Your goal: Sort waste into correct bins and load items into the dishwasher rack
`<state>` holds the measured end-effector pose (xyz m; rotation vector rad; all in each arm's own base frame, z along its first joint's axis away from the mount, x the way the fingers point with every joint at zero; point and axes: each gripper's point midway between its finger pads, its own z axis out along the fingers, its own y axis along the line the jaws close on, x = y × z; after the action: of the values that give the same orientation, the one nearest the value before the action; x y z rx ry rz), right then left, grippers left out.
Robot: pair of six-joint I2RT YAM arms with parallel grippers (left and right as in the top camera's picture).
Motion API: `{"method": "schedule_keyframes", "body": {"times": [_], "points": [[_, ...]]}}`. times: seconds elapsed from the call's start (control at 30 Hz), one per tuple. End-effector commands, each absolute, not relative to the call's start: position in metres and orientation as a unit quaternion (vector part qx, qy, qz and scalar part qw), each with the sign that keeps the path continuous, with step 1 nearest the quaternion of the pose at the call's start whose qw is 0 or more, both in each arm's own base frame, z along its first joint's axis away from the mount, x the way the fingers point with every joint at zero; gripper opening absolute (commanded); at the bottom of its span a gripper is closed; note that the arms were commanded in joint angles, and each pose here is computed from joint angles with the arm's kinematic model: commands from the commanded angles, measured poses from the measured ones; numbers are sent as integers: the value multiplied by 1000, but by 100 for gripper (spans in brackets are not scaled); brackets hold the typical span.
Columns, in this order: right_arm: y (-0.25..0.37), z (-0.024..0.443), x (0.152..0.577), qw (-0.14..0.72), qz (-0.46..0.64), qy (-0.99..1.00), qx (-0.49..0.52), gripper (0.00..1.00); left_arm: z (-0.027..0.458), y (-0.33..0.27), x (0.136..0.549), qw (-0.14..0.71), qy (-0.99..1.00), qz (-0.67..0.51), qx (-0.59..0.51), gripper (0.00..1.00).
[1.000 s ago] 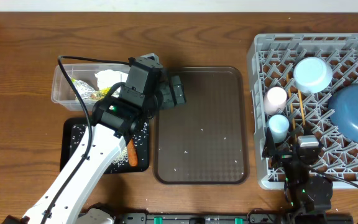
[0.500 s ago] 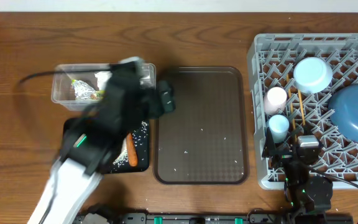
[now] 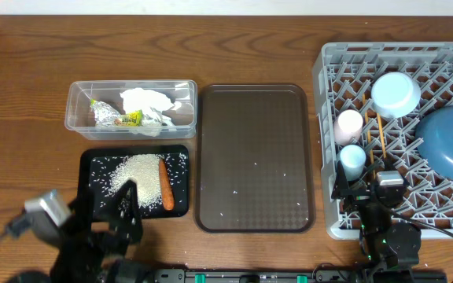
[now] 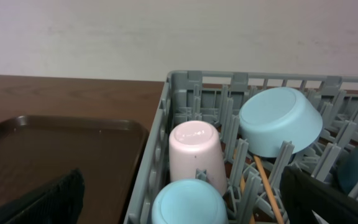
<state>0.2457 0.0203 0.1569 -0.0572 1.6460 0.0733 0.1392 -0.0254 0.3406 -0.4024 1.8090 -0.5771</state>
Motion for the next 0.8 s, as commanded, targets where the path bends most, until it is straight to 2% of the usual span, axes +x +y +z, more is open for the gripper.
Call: {"method": "schedule_keyframes", "body": {"times": [0.0,0.13,0.27,0.53,0.77], "points": [[17,157,246,680,23,733,-26,99,305,-18,137,562,773,-225,-188,99],[17,157,246,680,23,733,-26,99,254,-13,144,549,783,-205,-207,99],[17,157,246,680,23,733,-26,99,226,-16,171,564,771,-209,-209,99],[17,157,246,680,23,733,-26,99,215,-26,223,635,704,-249,-198,99],[17,157,246,680,23,733,-26,99,200,-28,238,662,676,-262,-191,99]]}}
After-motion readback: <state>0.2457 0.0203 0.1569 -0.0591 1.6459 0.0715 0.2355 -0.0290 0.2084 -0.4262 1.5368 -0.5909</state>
